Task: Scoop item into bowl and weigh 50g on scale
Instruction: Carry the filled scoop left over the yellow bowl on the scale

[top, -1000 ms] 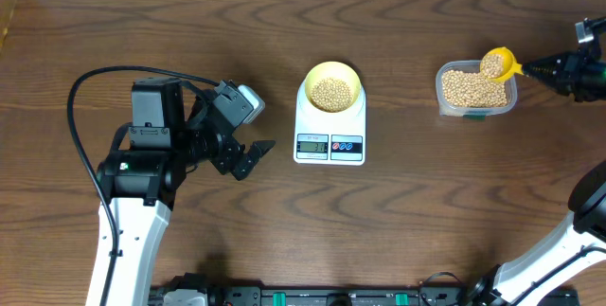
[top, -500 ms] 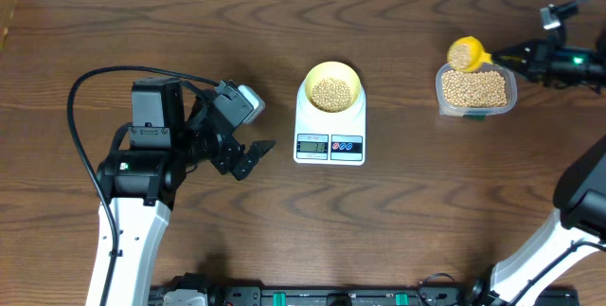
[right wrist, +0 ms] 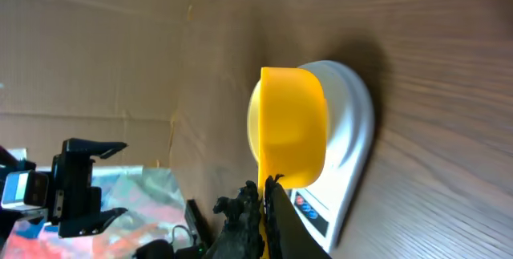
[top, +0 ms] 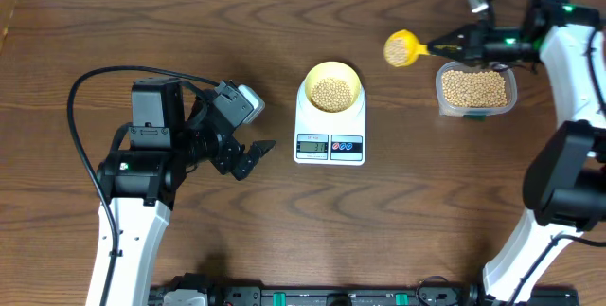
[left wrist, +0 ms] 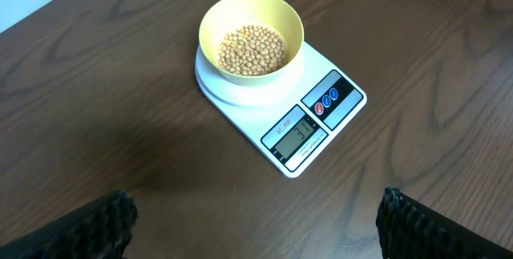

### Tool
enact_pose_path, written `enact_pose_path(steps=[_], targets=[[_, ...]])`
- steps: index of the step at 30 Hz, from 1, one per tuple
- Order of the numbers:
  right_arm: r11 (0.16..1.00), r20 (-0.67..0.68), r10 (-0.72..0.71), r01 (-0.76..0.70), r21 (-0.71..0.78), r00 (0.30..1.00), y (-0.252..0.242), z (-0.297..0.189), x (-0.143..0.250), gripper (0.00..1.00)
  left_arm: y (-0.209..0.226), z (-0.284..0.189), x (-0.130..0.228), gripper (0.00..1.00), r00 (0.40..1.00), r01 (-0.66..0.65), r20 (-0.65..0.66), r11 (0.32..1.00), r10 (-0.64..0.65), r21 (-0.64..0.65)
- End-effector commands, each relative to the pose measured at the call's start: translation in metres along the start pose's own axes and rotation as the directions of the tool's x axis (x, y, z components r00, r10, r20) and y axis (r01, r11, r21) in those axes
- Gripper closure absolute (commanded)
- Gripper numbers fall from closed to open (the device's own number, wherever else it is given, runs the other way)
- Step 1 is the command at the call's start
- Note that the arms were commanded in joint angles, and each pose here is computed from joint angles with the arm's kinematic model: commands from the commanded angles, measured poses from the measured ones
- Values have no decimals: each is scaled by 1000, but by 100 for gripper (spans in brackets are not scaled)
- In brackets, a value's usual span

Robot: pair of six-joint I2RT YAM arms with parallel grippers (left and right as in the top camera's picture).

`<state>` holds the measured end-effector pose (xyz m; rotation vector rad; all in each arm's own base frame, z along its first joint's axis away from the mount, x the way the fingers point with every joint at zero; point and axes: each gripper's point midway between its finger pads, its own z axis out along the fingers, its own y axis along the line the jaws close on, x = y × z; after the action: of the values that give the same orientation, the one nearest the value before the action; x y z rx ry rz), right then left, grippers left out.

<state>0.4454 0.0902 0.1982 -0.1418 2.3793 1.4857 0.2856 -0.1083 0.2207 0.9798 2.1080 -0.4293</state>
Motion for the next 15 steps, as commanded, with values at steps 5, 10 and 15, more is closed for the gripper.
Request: enact_pose_path(steps=[5, 10, 15], targets=[[996, -69, -68, 64, -68, 995, 33, 41, 9, 99, -1, 1, 0, 2, 1000, -1, 3, 1000, 1, 11], [995, -134, -104, 103, -16, 985, 39, 71, 21, 99, -1, 1, 0, 3, 1000, -1, 3, 1000, 1, 11], [989, -195, -134, 143, 34, 972, 41, 94, 35, 99, -1, 1, 0, 2, 1000, -1, 3, 1000, 1, 11]])
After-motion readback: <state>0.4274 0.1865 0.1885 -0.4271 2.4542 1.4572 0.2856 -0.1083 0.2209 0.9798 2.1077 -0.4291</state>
